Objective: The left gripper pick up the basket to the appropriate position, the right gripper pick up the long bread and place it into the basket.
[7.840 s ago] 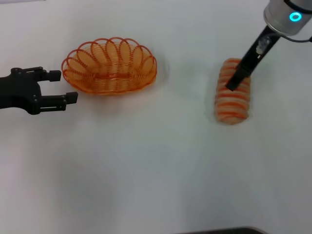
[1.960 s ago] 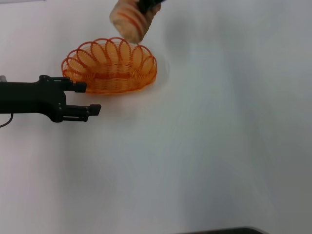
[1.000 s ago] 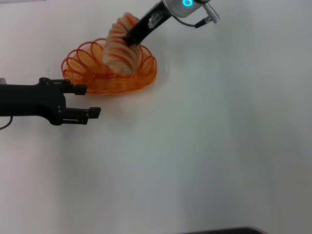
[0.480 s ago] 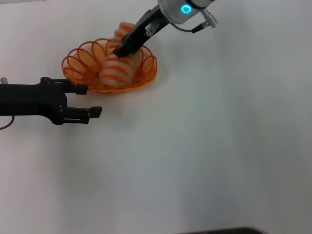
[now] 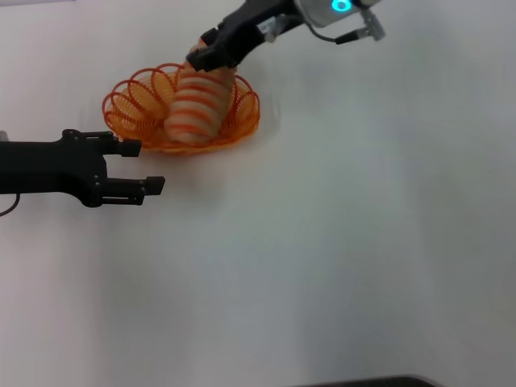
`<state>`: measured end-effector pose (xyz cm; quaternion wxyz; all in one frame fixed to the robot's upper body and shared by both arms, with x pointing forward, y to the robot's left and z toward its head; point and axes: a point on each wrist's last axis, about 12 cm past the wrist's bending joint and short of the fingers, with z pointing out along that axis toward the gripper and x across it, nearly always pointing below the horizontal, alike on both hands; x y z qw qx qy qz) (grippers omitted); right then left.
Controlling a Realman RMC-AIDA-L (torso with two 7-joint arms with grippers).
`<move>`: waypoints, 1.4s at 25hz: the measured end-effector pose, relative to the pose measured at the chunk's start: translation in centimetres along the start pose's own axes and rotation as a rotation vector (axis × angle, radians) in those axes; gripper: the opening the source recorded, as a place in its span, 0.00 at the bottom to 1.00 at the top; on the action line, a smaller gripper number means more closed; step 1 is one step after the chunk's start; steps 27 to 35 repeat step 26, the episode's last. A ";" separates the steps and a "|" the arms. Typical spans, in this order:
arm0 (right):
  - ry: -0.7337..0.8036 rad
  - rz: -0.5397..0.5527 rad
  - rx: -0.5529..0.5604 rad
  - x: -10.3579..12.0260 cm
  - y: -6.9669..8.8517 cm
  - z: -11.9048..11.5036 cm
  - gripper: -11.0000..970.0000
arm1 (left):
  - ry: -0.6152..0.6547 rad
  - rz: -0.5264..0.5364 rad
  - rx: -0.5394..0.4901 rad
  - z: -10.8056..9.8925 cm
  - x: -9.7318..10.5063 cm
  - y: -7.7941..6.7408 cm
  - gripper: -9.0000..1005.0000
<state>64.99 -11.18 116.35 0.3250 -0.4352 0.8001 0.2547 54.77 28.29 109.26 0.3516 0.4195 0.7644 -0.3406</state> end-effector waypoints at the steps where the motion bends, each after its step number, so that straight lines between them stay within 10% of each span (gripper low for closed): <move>1: -0.020 0.006 -0.008 0.4 0.0 -0.5 0.45 | -0.002 -0.002 -0.004 0.0 0.0 0.0 0.79; 18: -0.215 0.110 -0.022 18.1 -0.6 -9.1 0.58 | -0.070 -0.079 -0.074 -0.5 1.1 0.4 0.79; 35: -0.222 0.099 -0.002 19.6 -0.5 -9.6 0.73 | -0.069 -0.068 -0.078 -0.2 0.7 0.5 0.79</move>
